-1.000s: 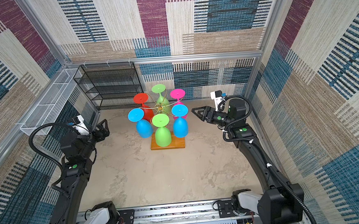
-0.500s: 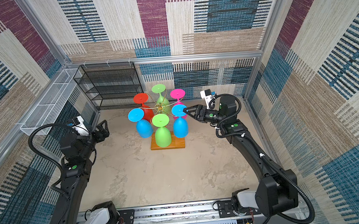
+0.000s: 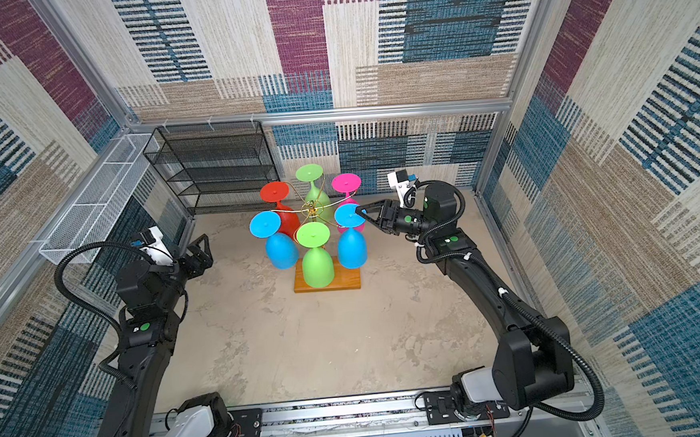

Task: Take the wine glass off the wine glass rack
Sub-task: 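Close the right gripper on the cyan glass's foot on the rack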

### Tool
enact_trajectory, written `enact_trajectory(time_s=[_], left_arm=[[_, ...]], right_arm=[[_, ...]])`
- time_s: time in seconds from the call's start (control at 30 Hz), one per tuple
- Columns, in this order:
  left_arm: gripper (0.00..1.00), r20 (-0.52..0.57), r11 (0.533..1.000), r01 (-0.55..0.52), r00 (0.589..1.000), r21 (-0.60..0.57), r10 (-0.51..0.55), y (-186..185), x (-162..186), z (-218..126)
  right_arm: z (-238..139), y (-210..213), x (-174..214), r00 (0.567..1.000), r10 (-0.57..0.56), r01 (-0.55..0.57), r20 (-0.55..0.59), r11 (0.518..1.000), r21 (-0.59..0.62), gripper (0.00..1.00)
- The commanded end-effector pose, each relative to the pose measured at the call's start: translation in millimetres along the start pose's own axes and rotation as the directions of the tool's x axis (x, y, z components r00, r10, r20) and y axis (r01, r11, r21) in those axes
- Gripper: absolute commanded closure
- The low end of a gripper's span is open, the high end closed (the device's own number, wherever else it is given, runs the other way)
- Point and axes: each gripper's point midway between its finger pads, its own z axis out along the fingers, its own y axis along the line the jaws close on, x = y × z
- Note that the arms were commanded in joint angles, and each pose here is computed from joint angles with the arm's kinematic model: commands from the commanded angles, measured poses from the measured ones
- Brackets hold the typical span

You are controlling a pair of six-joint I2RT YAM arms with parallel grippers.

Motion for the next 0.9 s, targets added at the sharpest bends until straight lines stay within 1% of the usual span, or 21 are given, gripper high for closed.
enact_trajectory(time_s=[0.0,0.17,0.4,0.53,0.87], left_arm=[[0.09,0.006,1.000,0.011,1.000,-0.002,-0.011,0.2,-1.5,-1.6],[0.09,0.007,1.000,0.012,1.000,0.004,-0.012,-0.7,-1.2,-2.0],[0.09,0.010,1.000,0.011,1.000,0.009,-0.011,-1.7,-1.5,-3.1],[0.09,0.008,1.000,0.010,1.000,0.012,-0.010,-2.4,-0.9,-3.5],[0.09,0.013,1.000,0.007,1.000,0.016,-0.007,-3.4,-2.3,-5.5]], right_arm=[[1.1,12.3,-2.9,1.000,-0.013,0.013,-0.001,0.999,-0.041,0.72],[-0.4,14.0,-1.0,1.000,0.002,-0.003,-0.002,0.999,-0.041,0.78],[-3.1,20.2,0.2,1.000,0.021,-0.022,-0.004,0.999,-0.050,0.89],[-4.7,27.1,-0.4,1.000,0.029,-0.029,-0.007,0.997,-0.066,1.00],[-6.8,43.8,-5.7,0.999,0.040,-0.040,-0.005,0.994,-0.102,1.00]])
